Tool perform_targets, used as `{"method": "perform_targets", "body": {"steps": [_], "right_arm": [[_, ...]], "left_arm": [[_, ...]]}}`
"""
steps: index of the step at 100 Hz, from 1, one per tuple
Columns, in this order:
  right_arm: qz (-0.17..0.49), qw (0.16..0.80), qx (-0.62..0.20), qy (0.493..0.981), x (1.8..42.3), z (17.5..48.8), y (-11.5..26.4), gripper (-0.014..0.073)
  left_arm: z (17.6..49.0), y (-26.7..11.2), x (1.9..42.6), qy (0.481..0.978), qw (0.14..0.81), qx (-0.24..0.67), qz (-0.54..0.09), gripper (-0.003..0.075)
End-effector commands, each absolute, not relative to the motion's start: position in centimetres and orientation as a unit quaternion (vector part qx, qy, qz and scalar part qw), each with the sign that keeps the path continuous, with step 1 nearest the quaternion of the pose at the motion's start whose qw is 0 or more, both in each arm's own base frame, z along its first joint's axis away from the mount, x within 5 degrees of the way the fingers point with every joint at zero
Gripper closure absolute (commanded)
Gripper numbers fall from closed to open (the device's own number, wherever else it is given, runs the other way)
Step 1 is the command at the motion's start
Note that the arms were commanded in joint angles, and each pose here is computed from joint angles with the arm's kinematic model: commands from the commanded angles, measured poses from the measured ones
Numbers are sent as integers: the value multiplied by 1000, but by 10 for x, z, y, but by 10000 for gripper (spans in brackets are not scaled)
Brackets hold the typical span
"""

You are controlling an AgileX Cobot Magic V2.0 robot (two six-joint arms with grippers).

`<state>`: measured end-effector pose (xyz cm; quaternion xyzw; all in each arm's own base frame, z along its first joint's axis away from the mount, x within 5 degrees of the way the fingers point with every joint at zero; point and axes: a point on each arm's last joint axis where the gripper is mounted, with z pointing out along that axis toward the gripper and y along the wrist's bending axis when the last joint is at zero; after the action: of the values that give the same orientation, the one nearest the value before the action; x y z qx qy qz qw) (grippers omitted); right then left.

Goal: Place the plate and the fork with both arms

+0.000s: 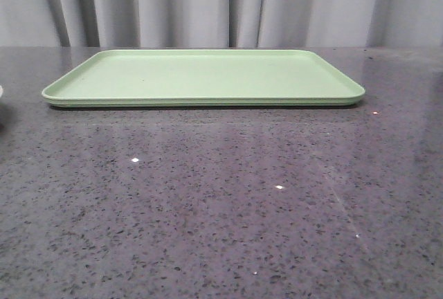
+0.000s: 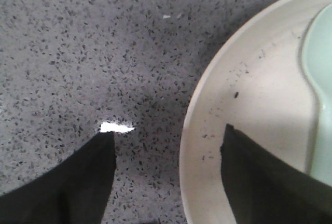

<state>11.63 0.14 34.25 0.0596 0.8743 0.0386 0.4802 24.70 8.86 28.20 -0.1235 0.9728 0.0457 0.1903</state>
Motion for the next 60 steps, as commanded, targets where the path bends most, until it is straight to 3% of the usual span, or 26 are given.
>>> {"method": "perform_targets", "body": {"steps": [1, 41, 60], "right_arm": [[36, 523, 57, 849, 120, 358, 0, 126], [36, 527, 57, 847, 121, 359, 0, 126], [36, 527, 57, 847, 121, 359, 0, 126]], "left_arm": [[291, 92, 255, 966, 221, -126, 48, 281], [271, 96, 268, 970, 201, -127, 44, 288], [269, 97, 270, 971, 196, -127, 43, 430]]}}
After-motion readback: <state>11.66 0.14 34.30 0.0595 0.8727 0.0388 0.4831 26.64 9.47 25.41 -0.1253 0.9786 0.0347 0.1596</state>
